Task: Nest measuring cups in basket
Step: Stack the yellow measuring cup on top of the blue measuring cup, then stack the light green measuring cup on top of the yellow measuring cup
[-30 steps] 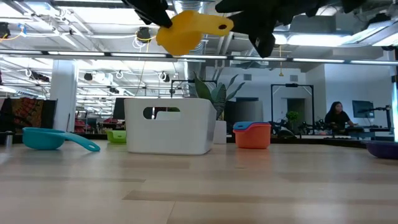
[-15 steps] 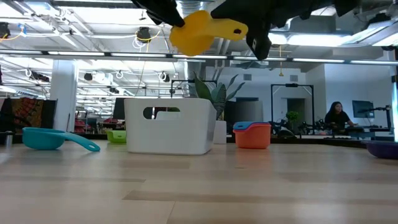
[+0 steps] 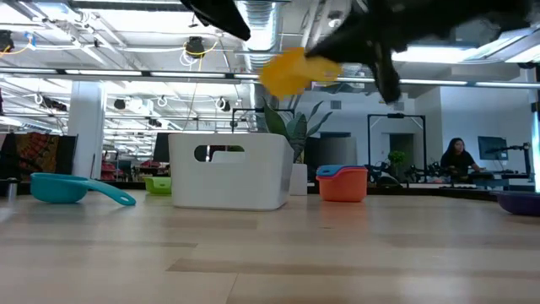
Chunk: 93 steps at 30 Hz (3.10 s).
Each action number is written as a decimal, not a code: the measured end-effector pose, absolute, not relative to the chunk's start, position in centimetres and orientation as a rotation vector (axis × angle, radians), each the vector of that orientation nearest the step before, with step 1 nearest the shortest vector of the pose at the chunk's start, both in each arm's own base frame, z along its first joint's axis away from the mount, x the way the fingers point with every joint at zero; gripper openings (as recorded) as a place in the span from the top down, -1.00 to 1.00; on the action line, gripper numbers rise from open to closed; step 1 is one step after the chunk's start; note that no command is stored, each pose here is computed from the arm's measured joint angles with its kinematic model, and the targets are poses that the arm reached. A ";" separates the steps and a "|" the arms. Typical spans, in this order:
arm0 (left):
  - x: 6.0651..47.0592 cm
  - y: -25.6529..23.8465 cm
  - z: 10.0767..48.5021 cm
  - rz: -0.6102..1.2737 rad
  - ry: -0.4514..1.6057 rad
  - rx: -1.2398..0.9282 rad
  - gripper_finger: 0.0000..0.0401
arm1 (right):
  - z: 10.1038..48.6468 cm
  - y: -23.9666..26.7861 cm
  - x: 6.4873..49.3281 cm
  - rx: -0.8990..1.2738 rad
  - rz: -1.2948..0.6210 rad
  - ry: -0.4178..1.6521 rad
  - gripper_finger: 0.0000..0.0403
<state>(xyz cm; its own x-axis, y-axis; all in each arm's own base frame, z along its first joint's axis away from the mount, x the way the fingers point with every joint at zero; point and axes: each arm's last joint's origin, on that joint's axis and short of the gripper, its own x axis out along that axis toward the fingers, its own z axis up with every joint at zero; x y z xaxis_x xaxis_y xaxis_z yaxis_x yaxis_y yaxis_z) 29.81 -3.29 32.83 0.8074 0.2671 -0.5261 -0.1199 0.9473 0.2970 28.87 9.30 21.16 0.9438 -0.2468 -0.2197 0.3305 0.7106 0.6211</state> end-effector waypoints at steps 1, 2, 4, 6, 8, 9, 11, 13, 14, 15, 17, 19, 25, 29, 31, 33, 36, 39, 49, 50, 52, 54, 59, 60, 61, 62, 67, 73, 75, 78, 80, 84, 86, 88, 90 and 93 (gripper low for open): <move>29.7 -3.1 32.9 0.225 0.597 0.260 0.55 | 20.5 9.2 28.4 0.743 -0.354 0.092 0.97; 29.6 -2.9 32.9 0.232 0.603 0.261 0.50 | 19.9 9.0 27.9 0.778 -0.391 0.057 0.97; 29.7 -2.6 32.6 0.234 0.608 0.262 0.42 | 18.6 8.3 26.8 0.851 -0.459 -0.013 0.95; 29.6 -2.1 32.0 0.235 0.630 0.268 0.35 | 17.4 7.4 25.7 0.917 -0.532 -0.090 0.93; 29.6 -1.6 31.5 0.250 0.647 0.269 0.30 | 16.3 6.5 24.6 0.981 -0.603 -0.173 0.93; 29.6 -1.2 31.2 0.259 0.655 0.267 0.28 | 15.9 6.1 24.1 1.002 -0.635 -0.205 0.93; 29.5 -0.5 30.6 0.279 0.674 0.266 0.26 | 15.1 5.3 23.3 1.042 -0.678 -0.245 0.95; 29.4 0.2 30.2 0.298 0.682 0.267 0.25 | 14.5 4.6 22.9 1.088 -0.701 -0.265 0.95; 29.4 0.6 30.1 0.311 0.685 0.265 0.25 | 14.3 4.2 22.9 1.107 -0.704 -0.264 0.94; 29.4 0.9 30.0 0.323 0.680 0.260 0.25 | 14.2 3.8 22.9 1.126 -0.698 -0.256 0.93; 29.3 1.6 29.8 0.328 0.688 0.246 0.25 | 14.2 3.4 23.1 1.146 -0.689 -0.248 0.91; 29.3 2.2 29.8 0.319 0.685 0.227 0.25 | 14.2 3.1 23.2 1.150 -0.693 -0.252 0.89; 29.3 3.1 29.8 0.309 0.687 0.203 0.25 | 14.0 2.7 23.2 1.175 -0.715 -0.250 0.92; 29.2 3.3 29.8 0.324 0.691 0.182 0.25 | 13.4 2.9 23.0 1.225 -0.743 -0.229 0.86; 29.2 3.3 29.8 0.329 0.689 0.172 0.25 | 13.3 2.9 22.9 1.231 -0.751 -0.226 0.81; 29.2 3.2 29.8 0.330 0.689 0.171 0.25 | 13.3 2.8 22.9 1.235 -0.749 -0.232 0.77; 29.2 3.2 29.8 0.333 0.689 0.170 0.25 | 13.4 2.7 23.1 1.241 -0.744 -0.232 0.72; 29.2 3.2 29.8 0.334 0.690 0.170 0.25 | 13.7 2.6 23.5 1.257 -0.715 -0.211 0.69; 29.1 3.2 29.6 0.338 0.711 0.157 0.25 | 14.1 1.7 24.7 1.216 -0.668 -0.079 0.55; 29.0 3.2 29.5 0.337 0.722 0.159 0.25 | 14.0 1.7 24.7 1.214 -0.665 -0.063 0.54; 28.8 3.2 29.3 0.343 0.749 0.167 0.25 | 13.9 2.0 24.7 1.181 -0.647 -0.019 0.52; 28.6 3.4 29.1 0.381 0.779 0.186 0.25 | 13.9 2.4 24.6 1.122 -0.625 0.011 0.51; 28.0 5.0 28.7 0.411 0.849 0.161 0.25 | 14.8 3.4 24.4 1.030 -0.569 0.024 0.50; 27.8 5.5 28.6 0.411 0.864 0.135 0.25 | 15.2 3.5 24.3 1.005 -0.556 0.021 0.50; 27.5 6.2 28.4 0.417 0.878 0.102 0.25 | 15.7 3.6 24.2 0.975 -0.538 0.015 0.50; 27.3 6.9 28.1 0.429 0.880 0.072 0.25 | 16.2 3.7 24.0 0.942 -0.521 0.011 0.51; 24.9 10.9 25.7 0.660 0.895 -0.060 0.25 | 18.6 4.3 23.0 0.809 -0.443 -0.007 0.51; 20.3 16.0 22.4 1.017 0.927 -0.256 0.25 | 19.6 4.1 21.9 0.730 -0.451 0.027 0.51; 19.2 17.4 21.6 1.000 0.930 -0.353 0.25 | 19.4 3.7 21.8 0.710 -0.474 0.051 0.51; 17.9 18.8 21.0 0.996 0.910 -0.445 0.25 | 19.3 3.5 21.8 0.702 -0.491 0.058 0.51; 17.3 19.4 20.8 1.018 0.901 -0.467 0.25 | 19.1 3.3 21.8 0.695 -0.500 0.070 0.51; 16.7 20.1 20.3 1.036 0.923 -0.485 0.25 | 18.9 3.2 21.8 0.684 -0.510 0.092 0.51; 16.8 20.5 19.6 1.035 0.948 -0.483 0.25 | 18.9 3.2 21.8 0.685 -0.510 0.090 0.51; 16.9 20.7 18.7 1.030 0.989 -0.499 0.25 | 18.9 3.2 21.8 0.685 -0.509 0.093 0.51; 17.1 20.9 17.9 1.024 1.020 -0.506 0.25 | 18.9 3.2 21.8 0.686 -0.504 0.096 0.51; 17.3 21.2 16.7 1.012 1.073 -0.514 0.25 | 18.9 3.3 21.8 0.696 -0.499 0.097 0.51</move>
